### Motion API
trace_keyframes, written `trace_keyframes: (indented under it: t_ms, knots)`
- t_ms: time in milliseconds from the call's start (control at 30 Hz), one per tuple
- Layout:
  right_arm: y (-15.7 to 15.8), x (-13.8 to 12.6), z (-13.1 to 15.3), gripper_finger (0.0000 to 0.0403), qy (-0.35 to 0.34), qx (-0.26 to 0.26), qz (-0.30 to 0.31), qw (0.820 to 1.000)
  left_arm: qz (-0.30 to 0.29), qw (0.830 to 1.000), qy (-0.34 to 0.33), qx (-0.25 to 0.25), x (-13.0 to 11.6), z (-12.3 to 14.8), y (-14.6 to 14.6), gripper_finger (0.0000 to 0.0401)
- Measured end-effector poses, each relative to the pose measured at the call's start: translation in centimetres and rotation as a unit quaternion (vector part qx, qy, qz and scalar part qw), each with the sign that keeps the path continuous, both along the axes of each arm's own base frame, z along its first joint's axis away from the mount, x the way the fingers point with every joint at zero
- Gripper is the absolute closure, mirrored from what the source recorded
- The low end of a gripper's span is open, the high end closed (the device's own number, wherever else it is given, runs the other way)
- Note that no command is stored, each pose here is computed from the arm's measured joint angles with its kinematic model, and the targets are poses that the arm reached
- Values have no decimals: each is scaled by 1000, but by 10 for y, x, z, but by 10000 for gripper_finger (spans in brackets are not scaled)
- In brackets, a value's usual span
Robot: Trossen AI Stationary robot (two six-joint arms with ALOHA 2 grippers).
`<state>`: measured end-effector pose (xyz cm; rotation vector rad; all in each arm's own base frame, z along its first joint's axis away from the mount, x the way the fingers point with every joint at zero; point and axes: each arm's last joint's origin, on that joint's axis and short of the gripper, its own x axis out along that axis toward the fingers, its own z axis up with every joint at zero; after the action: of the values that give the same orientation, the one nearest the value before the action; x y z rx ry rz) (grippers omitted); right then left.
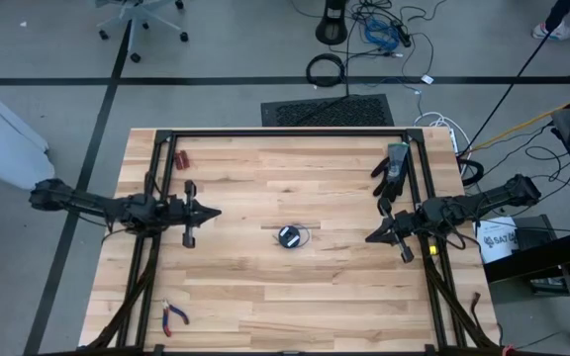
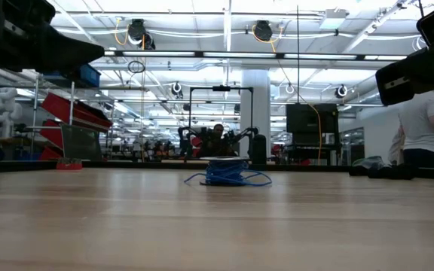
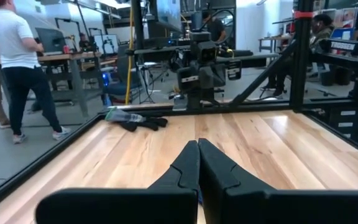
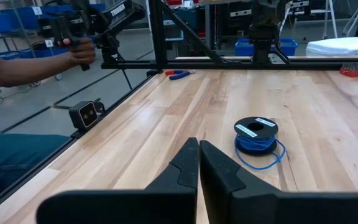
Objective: Coil cords
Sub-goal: Return to Home Position
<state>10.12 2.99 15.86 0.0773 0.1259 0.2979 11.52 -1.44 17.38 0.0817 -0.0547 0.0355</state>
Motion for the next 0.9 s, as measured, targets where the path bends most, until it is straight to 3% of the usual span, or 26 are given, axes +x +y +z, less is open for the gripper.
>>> trace_keyframes:
  t_ms: [500,900]
  knots:
    - [-1,0,0,403,-1,-4,-12,1000,-2,1000,8,0,-18,-4,3,400]
    - [-1,0,0,403,-2,-8,-12,1000,-13,999,-6,38,-18,-2,9,400]
